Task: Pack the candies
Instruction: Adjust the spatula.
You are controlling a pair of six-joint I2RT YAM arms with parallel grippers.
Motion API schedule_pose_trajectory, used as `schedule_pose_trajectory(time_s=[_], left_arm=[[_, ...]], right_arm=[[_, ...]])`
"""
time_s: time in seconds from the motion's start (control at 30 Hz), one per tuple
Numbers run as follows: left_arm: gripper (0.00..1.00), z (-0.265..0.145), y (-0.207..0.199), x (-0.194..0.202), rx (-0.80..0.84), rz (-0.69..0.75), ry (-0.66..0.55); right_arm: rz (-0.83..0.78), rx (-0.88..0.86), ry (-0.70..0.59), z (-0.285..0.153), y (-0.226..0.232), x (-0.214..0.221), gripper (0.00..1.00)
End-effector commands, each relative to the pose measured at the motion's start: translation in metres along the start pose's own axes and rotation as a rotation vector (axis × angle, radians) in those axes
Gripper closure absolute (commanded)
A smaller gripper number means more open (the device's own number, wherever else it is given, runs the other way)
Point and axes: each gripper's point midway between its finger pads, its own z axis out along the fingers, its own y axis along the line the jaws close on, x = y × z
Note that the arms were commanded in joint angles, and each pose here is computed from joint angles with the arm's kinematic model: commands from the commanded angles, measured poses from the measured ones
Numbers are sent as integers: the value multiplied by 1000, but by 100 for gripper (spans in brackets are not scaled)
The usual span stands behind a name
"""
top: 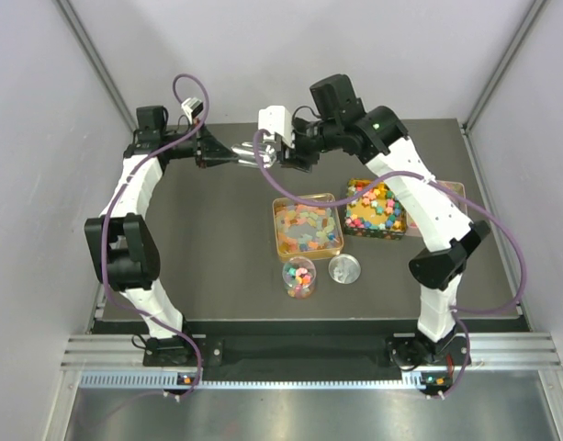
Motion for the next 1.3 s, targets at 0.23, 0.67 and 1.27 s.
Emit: schedule_pose_trajectory(time_s=[0.23,0.67,1.27], left_arm=[[100,-4,-29,5,9,108,-2],[100,-5,-27,10,-4,106,-4],[100,1,-14,5,-12,87,5]], right_arm=[[33,-29,85,29,6,26,50],[28,-14,89,29,4,28,58],[-6,18,17,19,-3,7,63]])
